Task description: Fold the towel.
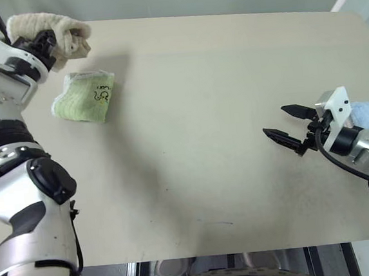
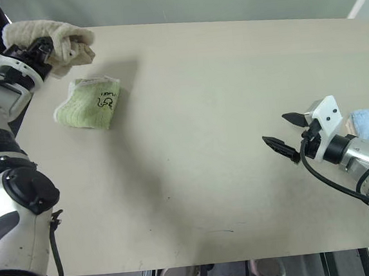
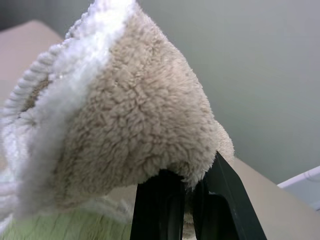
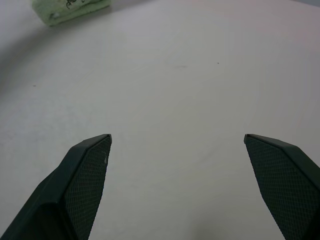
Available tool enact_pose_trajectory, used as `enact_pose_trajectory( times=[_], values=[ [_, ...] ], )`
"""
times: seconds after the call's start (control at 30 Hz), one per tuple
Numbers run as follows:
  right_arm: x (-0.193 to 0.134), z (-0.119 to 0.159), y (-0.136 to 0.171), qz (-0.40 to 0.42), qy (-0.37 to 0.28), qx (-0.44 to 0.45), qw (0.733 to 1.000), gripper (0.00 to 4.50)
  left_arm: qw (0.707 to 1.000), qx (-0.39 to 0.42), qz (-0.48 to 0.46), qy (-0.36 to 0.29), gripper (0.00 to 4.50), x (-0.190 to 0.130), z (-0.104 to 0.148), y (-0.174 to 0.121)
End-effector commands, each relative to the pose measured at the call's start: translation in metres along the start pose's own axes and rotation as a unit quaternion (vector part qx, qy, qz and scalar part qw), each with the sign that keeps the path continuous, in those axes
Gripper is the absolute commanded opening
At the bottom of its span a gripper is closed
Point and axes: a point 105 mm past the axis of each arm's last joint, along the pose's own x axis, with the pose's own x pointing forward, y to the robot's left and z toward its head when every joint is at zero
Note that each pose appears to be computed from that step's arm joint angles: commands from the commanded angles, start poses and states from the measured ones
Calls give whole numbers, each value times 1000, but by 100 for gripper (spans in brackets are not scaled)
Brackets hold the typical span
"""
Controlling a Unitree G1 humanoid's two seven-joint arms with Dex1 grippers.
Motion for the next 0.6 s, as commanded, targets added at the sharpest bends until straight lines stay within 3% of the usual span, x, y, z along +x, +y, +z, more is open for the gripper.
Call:
enact_pose_trajectory(
  times=[0.03,0.33,0.6],
  values=[
    [-1,8,0,4,-14,-20,1000,450,1000,-2,1,-17,1,-7,15,3],
    [-1,6,-1,7,-8,-25,1000,450,995,-73,-34,57,1,-23,-26,20],
    [0,6,-1,8,-6,-29,1000,450,984,-107,-114,88,1,-36,-31,8]
  ],
)
